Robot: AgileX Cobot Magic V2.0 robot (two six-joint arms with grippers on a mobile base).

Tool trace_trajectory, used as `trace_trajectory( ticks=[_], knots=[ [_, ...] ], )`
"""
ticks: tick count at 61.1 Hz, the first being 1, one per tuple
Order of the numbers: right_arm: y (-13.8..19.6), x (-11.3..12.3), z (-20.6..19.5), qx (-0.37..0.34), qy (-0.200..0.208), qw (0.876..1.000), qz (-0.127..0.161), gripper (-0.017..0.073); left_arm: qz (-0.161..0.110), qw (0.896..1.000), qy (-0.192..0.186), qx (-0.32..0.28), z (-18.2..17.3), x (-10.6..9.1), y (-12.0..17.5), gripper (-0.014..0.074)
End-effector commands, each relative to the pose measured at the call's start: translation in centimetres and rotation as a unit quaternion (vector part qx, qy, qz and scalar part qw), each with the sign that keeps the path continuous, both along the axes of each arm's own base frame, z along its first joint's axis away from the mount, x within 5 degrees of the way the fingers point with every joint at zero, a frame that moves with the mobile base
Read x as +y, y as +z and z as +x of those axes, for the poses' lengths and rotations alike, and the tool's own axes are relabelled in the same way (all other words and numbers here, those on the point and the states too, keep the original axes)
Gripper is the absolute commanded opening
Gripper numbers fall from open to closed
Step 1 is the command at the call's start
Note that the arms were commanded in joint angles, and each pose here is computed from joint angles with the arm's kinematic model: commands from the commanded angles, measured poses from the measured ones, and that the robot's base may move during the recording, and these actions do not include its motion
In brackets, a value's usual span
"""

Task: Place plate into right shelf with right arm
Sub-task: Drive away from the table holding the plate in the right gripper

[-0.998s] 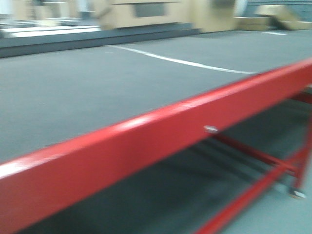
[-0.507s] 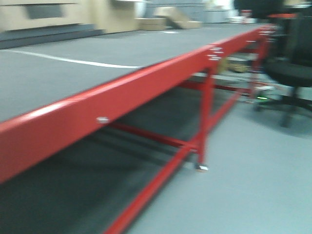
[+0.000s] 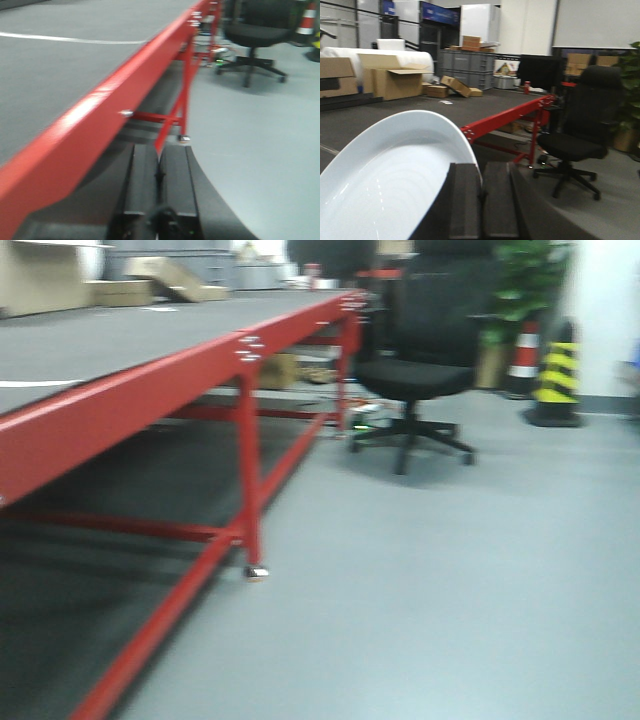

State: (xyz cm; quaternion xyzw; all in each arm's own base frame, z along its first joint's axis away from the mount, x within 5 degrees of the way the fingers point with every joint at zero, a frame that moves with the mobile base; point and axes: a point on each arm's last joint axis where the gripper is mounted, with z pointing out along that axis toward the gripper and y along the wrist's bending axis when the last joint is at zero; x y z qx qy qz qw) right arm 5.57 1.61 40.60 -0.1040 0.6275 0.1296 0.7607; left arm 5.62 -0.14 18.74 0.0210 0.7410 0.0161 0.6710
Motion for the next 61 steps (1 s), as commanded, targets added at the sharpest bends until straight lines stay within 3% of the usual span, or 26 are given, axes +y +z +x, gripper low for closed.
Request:
trace_trajectory(
  ticks=[1, 61],
  knots=[
    [1.64, 0.06, -0.47, -0.057, 0.009, 0.998, 0.004, 0.0025, -0.005, 0.999, 0.009, -0.043, -0.01, 0.15, 0.55, -0.0047],
    [1.65, 0.06, -0.48, -0.057, 0.009, 0.998, 0.004, 0.0025, -0.005, 0.999, 0.009, -0.043, -0.01, 0.15, 0.55, -0.0047]
  ],
)
